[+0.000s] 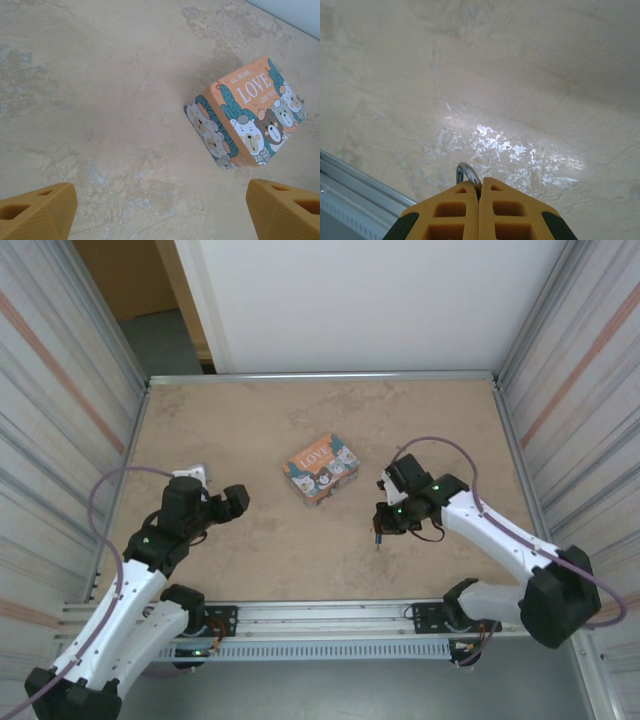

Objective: Unlock the padlock with the key

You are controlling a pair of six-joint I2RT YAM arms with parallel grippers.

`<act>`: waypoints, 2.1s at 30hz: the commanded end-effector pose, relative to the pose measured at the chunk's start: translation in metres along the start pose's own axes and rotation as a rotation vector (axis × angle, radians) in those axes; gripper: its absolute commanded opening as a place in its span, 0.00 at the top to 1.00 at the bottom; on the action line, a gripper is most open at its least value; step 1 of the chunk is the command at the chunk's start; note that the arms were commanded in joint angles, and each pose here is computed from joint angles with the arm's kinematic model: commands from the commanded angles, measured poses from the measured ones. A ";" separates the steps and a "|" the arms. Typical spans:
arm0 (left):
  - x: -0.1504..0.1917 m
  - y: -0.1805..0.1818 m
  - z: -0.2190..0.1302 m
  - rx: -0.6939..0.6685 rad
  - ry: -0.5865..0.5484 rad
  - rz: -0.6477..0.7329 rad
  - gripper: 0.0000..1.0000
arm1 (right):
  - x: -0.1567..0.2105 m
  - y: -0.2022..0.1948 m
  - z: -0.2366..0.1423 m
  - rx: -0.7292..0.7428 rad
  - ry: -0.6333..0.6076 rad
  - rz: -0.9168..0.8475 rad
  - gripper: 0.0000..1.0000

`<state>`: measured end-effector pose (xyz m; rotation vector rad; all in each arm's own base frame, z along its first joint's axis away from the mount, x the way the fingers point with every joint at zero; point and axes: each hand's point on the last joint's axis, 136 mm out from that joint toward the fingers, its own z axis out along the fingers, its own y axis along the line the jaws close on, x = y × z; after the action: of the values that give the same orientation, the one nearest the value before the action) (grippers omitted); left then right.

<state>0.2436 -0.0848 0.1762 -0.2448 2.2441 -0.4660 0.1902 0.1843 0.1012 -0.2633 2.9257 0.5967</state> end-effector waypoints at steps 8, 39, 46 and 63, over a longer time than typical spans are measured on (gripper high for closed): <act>0.004 0.015 -0.001 -0.064 0.000 -0.008 0.11 | -0.002 0.011 0.040 0.002 0.158 -0.061 1.00; -0.005 0.011 0.002 -0.077 0.004 -0.002 0.10 | -0.020 0.001 0.063 0.053 0.166 -0.088 0.65; -0.008 0.006 0.003 -0.058 0.001 -0.012 0.10 | -0.027 -0.001 0.038 0.068 0.093 -0.102 0.53; -0.021 0.002 0.016 -0.063 -0.015 -0.037 0.06 | -0.075 -0.020 -0.043 0.060 -0.273 -0.074 0.32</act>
<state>0.2574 -0.0817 0.1606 -0.2953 2.3099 -0.4001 0.2532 0.1688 0.1315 -0.2686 2.7400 0.5063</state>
